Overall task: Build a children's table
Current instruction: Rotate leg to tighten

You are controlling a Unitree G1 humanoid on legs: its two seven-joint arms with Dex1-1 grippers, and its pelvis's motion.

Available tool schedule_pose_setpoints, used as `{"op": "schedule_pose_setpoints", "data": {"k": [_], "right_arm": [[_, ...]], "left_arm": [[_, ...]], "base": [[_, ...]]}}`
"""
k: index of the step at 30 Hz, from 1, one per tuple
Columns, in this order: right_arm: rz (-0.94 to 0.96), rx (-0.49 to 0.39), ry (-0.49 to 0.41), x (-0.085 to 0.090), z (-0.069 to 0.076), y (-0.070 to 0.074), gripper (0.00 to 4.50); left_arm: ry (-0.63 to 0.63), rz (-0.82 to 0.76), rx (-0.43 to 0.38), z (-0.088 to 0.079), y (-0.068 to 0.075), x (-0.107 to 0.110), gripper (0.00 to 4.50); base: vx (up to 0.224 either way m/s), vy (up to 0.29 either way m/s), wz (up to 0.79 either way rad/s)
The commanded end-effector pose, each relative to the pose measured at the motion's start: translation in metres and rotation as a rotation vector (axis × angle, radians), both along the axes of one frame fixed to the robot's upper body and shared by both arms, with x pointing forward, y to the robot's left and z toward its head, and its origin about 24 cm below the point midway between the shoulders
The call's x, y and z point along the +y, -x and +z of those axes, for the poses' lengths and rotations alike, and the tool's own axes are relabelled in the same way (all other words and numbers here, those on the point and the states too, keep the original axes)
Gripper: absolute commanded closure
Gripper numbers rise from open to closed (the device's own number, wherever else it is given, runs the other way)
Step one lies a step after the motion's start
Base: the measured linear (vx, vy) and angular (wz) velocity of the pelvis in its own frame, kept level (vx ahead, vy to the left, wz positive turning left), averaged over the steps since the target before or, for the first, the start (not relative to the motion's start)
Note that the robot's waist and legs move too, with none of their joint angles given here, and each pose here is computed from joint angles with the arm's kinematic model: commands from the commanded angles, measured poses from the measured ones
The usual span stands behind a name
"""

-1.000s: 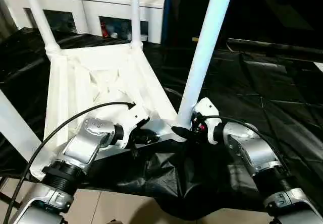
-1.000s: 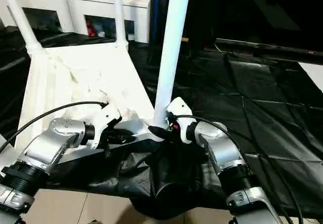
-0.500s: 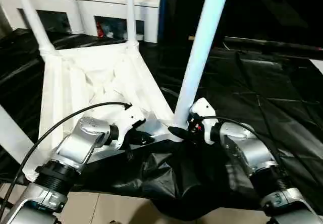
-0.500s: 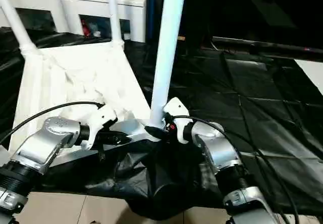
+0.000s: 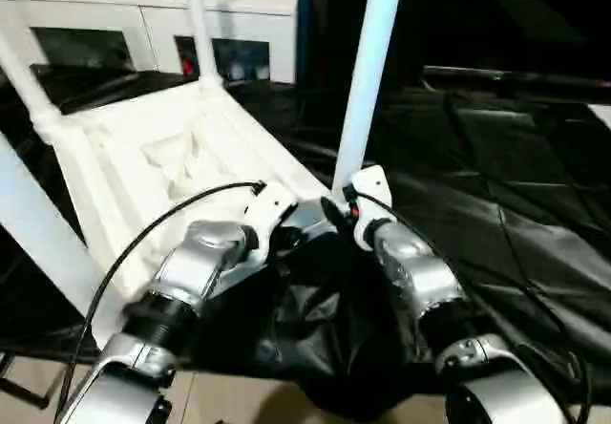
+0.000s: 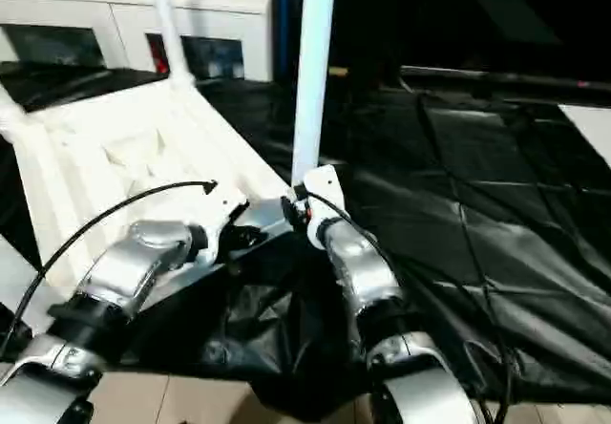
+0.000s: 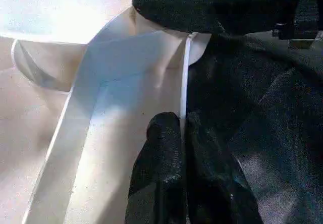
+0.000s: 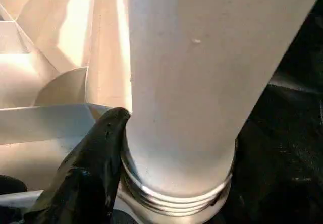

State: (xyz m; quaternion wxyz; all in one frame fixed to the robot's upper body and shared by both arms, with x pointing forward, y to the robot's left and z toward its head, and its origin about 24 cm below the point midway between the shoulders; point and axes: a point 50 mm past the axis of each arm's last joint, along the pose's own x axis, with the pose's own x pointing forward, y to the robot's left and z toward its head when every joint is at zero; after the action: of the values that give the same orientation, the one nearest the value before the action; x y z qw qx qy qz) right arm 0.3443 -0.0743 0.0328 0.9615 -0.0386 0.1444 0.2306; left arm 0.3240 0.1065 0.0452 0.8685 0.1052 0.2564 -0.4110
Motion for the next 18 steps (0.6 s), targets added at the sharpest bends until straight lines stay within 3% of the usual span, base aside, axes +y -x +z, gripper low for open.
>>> {"op": "schedule_pose_setpoints", "data": {"k": [1, 7, 11, 18], "right_arm": [[0.17, 0.025, -0.044, 0.029, -0.002, 0.01, 1.02], [0.252, -0.051, 0.027, -0.002, 0.009, 0.003, 0.53], [0.466, -0.06, 0.058, -0.018, 0.014, 0.012, 0.53], [0.736, 0.01, 0.052, -0.037, 0.016, 0.028, 0.53]], "left_arm": [[0.063, -0.039, -0.041, 0.003, 0.002, -0.012, 4.5], [0.083, -0.186, -0.058, 0.004, 0.013, 0.001, 4.5], [0.116, -0.275, -0.039, 0.006, 0.019, 0.012, 4.5], [0.123, -0.419, -0.016, 0.011, 0.031, 0.034, 4.5]], "base": [[0.0, 0.0, 0.0], [0.0, 0.0, 0.0], [0.0, 0.0, 0.0], [0.0, 0.0, 0.0]]}}
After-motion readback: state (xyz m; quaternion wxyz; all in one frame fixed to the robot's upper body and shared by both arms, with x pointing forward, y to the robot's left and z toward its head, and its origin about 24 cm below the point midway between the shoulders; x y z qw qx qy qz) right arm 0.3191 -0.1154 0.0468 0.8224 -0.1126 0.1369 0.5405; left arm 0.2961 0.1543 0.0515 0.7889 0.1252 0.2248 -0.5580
